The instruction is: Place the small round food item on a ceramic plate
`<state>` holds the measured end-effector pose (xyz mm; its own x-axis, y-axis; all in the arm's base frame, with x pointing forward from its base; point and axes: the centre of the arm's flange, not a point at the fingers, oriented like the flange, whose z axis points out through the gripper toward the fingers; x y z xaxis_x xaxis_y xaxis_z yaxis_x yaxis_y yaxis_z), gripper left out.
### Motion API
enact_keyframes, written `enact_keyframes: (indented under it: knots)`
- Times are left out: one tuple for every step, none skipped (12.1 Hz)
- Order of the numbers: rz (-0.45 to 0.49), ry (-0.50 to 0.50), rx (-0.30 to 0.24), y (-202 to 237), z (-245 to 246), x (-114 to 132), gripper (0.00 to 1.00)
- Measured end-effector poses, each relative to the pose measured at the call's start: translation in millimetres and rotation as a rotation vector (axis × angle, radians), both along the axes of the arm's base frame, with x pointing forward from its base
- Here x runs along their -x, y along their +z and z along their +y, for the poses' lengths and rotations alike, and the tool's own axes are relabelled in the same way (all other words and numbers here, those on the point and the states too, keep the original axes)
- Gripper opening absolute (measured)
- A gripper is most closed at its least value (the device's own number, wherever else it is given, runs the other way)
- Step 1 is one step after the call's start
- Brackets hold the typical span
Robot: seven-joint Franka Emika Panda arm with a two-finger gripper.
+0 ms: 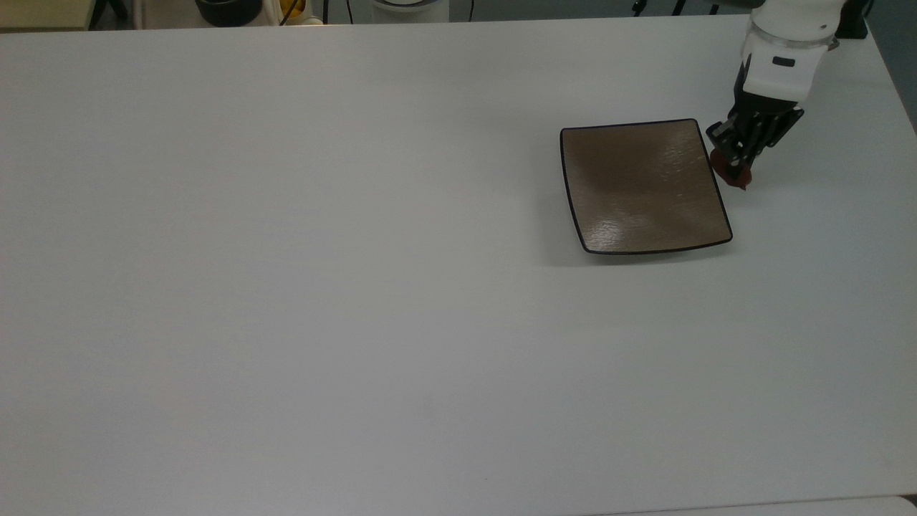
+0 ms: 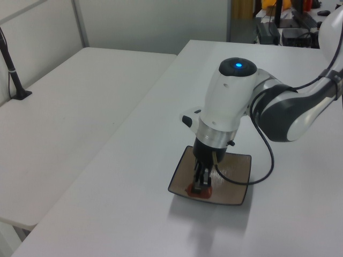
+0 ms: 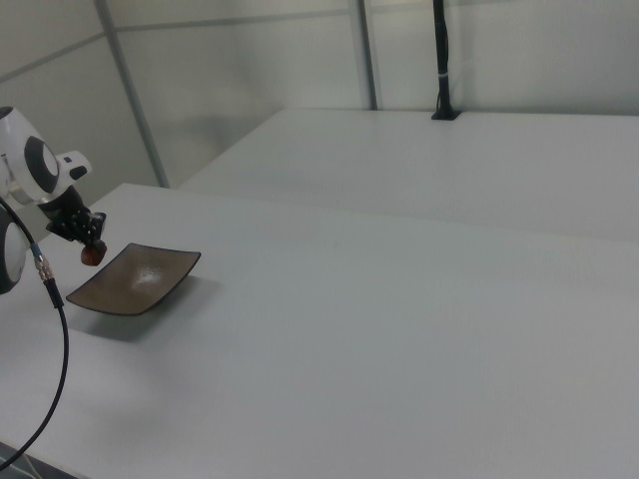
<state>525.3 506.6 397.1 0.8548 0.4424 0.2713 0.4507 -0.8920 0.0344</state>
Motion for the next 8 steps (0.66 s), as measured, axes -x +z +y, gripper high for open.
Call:
enact_keyframes:
  knots:
    - [-0.002, -0.011, 0.003, 0, -5, -5, 0.10]
    - [-0.004, -0.021, 0.007, -1, -11, -11, 0.10]
    - [-0.006, -0.031, 0.010, -2, -16, -15, 0.10]
    - [-0.008, -0.041, 0.013, -2, -21, -20, 0.10]
    - [-0.008, -0.048, 0.014, -3, -25, -23, 0.10]
    - [-0.008, -0.055, 0.015, -3, -28, -26, 0.11]
    - [-0.006, -0.061, 0.017, -4, -32, -29, 0.11]
    - [-0.003, -0.069, 0.021, -6, -37, -32, 0.13]
